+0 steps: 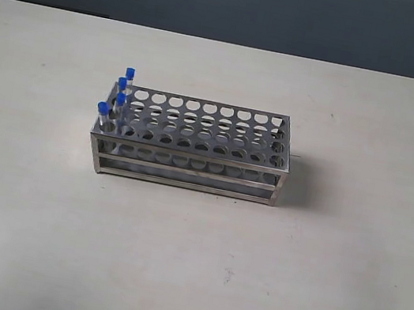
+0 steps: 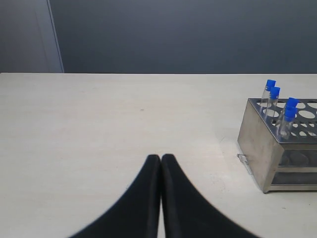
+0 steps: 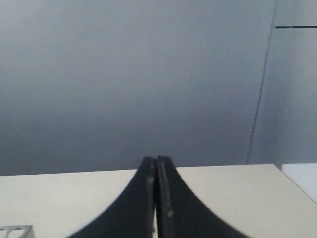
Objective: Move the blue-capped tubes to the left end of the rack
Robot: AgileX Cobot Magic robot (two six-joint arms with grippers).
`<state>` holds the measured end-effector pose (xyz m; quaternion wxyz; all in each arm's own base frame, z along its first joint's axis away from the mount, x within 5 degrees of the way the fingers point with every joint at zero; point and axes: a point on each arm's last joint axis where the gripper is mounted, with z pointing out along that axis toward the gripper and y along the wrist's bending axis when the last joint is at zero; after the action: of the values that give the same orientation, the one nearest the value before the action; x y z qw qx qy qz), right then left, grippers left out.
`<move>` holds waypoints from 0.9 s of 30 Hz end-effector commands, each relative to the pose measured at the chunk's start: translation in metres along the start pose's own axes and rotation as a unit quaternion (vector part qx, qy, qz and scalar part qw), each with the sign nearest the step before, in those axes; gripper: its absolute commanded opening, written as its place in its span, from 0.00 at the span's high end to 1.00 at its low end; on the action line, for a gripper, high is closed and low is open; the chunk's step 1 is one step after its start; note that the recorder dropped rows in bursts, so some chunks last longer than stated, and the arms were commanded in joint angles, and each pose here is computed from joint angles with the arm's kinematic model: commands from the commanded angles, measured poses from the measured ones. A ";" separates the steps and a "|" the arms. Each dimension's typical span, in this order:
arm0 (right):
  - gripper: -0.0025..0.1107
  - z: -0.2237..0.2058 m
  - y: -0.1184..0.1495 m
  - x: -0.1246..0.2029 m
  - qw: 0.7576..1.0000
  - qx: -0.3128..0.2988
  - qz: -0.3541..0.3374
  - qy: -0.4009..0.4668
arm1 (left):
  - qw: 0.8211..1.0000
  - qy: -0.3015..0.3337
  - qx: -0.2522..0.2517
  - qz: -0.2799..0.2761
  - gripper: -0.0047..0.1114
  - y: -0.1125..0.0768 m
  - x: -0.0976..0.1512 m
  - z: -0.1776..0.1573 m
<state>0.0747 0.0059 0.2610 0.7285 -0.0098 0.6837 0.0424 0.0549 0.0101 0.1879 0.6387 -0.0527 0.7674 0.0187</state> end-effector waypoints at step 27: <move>0.98 -0.024 -0.016 0.062 0.971 0.109 0.207 0.055 | 1.000 -0.005 0.005 0.000 0.95 -0.001 -0.002 -0.001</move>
<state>0.0559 -0.0085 0.1967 0.6597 0.2067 0.7133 0.1153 0.0549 0.0101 0.1879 0.6387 -0.0527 0.7674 0.0187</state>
